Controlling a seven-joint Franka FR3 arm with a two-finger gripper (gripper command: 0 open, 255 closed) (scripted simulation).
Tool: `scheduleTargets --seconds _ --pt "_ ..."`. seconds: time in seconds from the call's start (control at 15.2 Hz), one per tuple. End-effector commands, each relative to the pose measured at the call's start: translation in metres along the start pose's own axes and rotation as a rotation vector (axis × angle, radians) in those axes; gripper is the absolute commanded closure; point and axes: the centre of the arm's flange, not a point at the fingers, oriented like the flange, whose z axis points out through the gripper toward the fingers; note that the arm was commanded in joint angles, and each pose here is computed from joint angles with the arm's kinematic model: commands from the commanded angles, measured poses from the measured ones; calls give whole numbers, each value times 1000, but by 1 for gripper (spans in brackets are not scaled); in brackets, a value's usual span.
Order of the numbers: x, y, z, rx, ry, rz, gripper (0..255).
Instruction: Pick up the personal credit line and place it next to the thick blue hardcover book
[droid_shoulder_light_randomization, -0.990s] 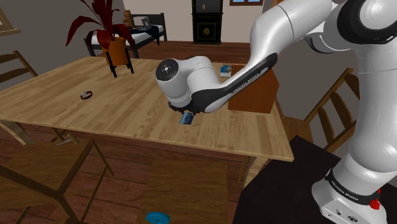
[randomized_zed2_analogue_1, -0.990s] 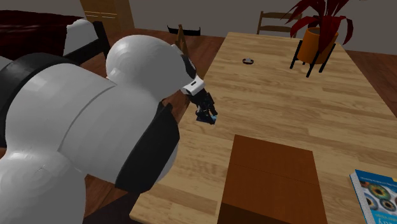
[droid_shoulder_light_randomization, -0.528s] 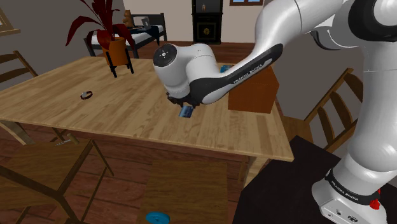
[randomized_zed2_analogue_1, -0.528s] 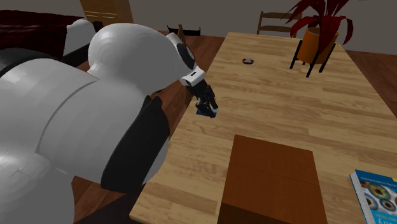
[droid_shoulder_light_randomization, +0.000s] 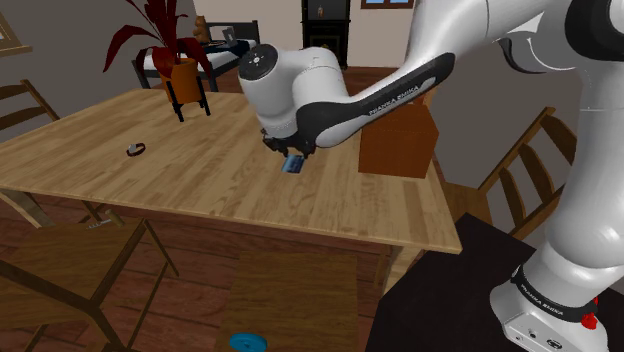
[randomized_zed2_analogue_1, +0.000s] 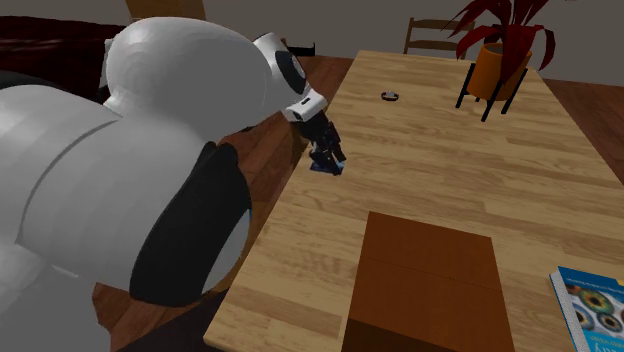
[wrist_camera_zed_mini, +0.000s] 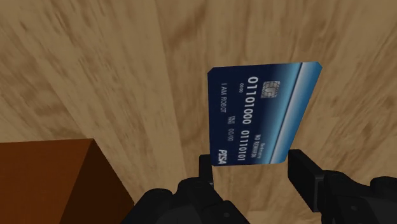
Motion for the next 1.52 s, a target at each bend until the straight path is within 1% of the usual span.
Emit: scheduleTargets --seconds 0.0,1.45 --pt "18 10 8 0 0 0 255" --pt "236 136 152 0 0 0 255"
